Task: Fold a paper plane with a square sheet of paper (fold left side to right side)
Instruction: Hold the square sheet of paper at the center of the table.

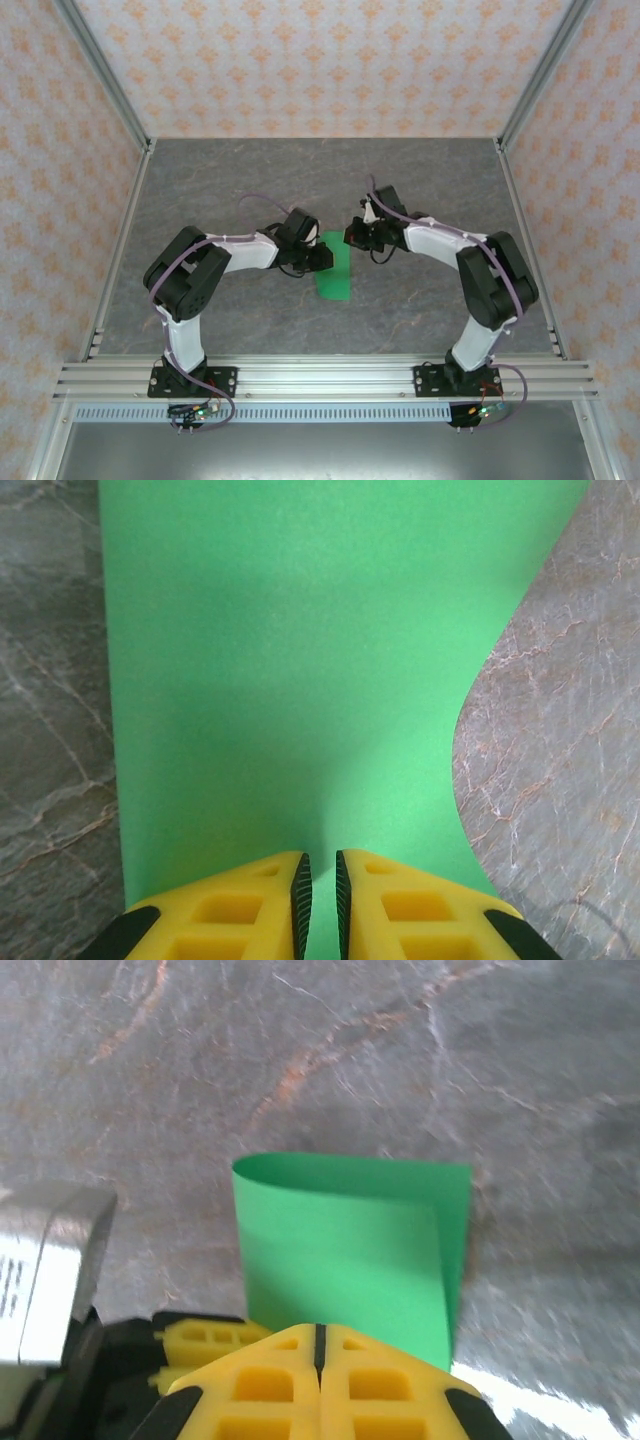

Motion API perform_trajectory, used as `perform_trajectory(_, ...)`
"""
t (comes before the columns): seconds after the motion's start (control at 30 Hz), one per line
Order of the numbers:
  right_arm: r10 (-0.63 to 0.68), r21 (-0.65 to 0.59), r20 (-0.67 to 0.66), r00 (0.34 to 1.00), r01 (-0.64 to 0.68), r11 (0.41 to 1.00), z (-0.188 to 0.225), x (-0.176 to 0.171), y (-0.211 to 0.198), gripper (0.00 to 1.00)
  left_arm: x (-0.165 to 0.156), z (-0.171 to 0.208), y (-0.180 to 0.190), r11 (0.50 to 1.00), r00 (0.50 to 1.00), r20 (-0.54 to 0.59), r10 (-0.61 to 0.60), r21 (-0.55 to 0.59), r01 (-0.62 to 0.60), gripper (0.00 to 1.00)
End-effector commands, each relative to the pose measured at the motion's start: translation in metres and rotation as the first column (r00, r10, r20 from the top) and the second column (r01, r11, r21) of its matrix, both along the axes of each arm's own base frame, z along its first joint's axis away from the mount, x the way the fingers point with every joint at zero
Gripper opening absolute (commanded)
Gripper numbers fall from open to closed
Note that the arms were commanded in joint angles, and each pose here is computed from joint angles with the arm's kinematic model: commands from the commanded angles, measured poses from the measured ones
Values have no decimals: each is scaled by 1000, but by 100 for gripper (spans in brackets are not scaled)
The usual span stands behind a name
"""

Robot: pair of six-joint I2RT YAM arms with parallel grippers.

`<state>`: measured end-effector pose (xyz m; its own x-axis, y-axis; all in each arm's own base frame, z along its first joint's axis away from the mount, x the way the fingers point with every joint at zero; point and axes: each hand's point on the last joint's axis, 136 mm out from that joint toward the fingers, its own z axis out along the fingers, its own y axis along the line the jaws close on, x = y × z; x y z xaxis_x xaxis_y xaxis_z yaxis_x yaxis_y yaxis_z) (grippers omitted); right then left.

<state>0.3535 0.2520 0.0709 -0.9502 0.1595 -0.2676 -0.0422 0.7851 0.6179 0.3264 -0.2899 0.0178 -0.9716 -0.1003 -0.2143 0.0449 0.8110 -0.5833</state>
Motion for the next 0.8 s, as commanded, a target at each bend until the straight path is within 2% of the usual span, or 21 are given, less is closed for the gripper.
perform_trajectory(0.0,22,37,-20,1000,-21,999,-11,7,15,3,-19,-24,11,996,998,-60,-1,90,7,18)
perform_trajectory(0.2,35,5,-71,997,-35,999,-37,7,23,3,-19,-21,10,996,998,-55,-12,93,17,18)
perform_trajectory(0.53,-32,-192,-186,982,-4,981,-77,-10,-6,3,-32,-5,6,993,996,-5,-92,69,92,18)
perform_trajectory(0.77,-51,-210,-216,975,4,978,-88,-17,-10,3,-55,-7,4,991,991,1,-135,21,135,18)
